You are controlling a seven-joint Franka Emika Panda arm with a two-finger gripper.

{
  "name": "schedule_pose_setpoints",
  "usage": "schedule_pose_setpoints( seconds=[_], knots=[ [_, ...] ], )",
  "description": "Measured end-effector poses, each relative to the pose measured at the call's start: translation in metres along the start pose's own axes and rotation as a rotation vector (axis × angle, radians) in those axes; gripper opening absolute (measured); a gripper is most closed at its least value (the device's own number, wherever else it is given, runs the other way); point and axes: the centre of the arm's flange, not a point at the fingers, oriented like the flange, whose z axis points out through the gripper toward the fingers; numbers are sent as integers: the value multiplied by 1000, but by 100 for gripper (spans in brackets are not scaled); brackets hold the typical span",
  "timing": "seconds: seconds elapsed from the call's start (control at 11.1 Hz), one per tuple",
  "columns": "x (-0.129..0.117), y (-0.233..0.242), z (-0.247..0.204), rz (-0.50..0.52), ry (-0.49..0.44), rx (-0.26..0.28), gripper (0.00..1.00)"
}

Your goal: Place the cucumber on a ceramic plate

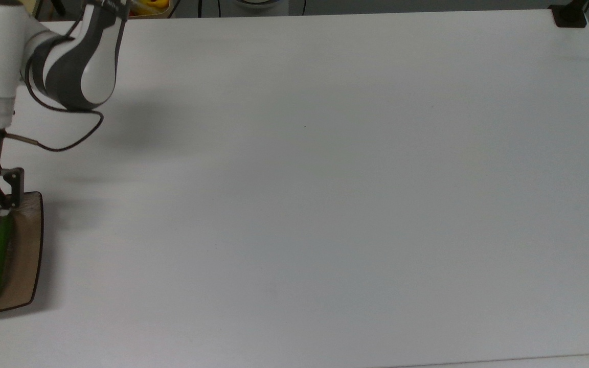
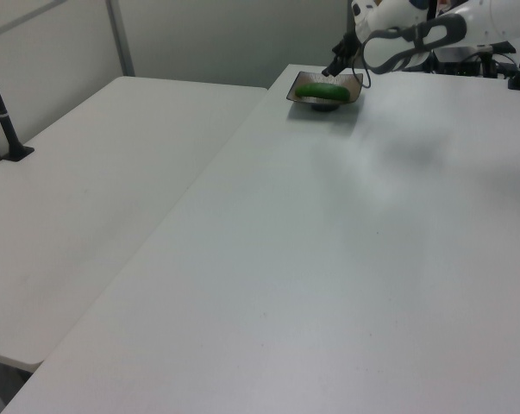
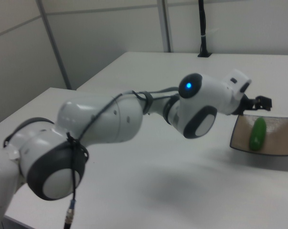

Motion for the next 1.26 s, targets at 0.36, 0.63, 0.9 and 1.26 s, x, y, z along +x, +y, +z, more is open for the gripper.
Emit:
schedule_pose_setpoints(
  seconds=[0.36,0.63,0.9,1.26],
  knots=[
    [42,4,-77,-18,-110,118,100],
    [80,7,-171,-8,-279,314,100],
    [101,-20,-268,98,-482,472,100],
    [123,-82,-360,219,-685,531,100]
  ],
)
